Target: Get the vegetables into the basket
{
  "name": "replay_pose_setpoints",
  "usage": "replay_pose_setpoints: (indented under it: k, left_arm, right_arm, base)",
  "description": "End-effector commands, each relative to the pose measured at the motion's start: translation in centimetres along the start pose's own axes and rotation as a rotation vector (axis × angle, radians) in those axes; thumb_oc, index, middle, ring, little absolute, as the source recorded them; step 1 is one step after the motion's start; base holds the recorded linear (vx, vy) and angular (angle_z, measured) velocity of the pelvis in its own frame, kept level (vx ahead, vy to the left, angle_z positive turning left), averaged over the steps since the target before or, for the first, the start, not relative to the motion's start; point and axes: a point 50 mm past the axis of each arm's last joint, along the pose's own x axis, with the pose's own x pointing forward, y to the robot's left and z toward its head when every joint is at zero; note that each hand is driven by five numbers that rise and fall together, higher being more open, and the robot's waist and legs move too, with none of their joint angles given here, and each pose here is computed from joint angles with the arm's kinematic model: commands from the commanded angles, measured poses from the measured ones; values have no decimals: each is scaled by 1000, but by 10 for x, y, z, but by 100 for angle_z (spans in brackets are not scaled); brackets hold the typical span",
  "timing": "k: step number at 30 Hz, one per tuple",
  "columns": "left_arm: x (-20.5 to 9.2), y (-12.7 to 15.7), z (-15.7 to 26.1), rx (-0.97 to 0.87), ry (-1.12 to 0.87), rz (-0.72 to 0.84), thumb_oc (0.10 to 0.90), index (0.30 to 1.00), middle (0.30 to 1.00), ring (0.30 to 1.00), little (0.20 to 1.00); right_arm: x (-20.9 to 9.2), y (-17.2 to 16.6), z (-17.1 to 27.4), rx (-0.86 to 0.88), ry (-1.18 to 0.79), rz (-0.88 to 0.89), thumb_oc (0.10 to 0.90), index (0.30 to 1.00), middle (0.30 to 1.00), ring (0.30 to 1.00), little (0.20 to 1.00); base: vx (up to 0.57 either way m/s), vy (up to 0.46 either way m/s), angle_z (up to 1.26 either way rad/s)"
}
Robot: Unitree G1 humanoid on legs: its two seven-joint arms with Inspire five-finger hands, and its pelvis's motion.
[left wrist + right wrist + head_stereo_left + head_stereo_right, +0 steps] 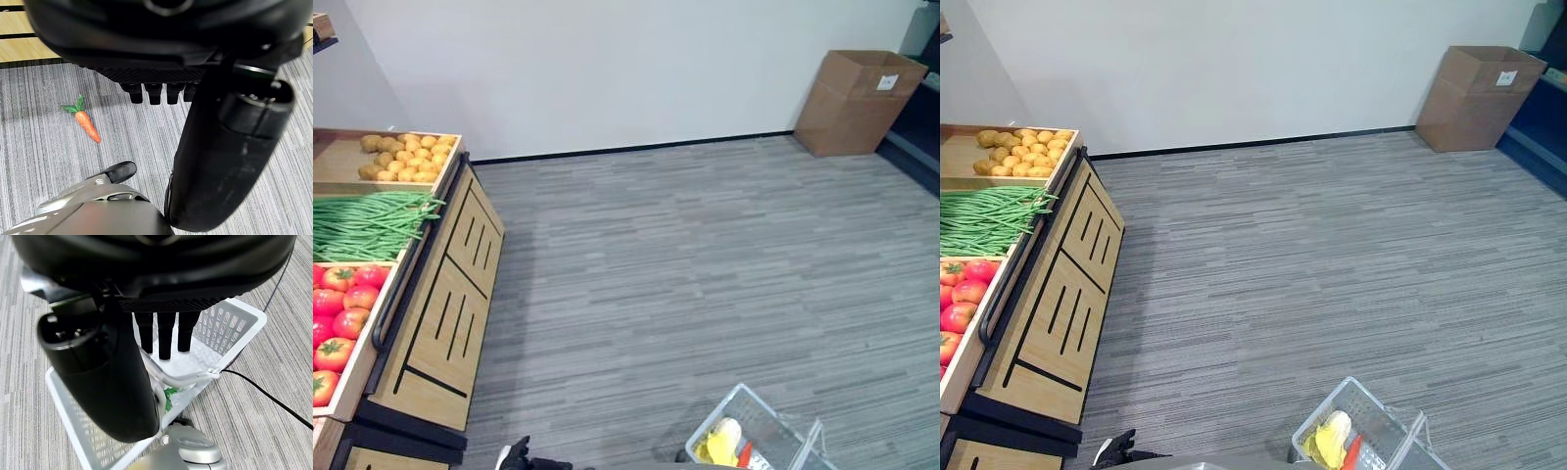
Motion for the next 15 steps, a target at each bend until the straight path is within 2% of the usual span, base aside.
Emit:
replay_pose_setpoints:
  k: [1, 15]
  left_arm:
    - [-5, -7, -25, 3, 119, -31, 900, 1000, 1000, 1000, 1000]
    - [-5, -11, -26, 13, 130, -77, 900, 1000, 1000, 1000, 1000]
  right_arm:
    - [2, 0, 19, -63, -48, 10, 900, 1000, 1000, 1000, 1000]
    - [0, 10, 10, -171, -7, 102, 900, 1000, 1000, 1000, 1000]
  base:
    - [0, 0, 0]
    - [0, 0, 0]
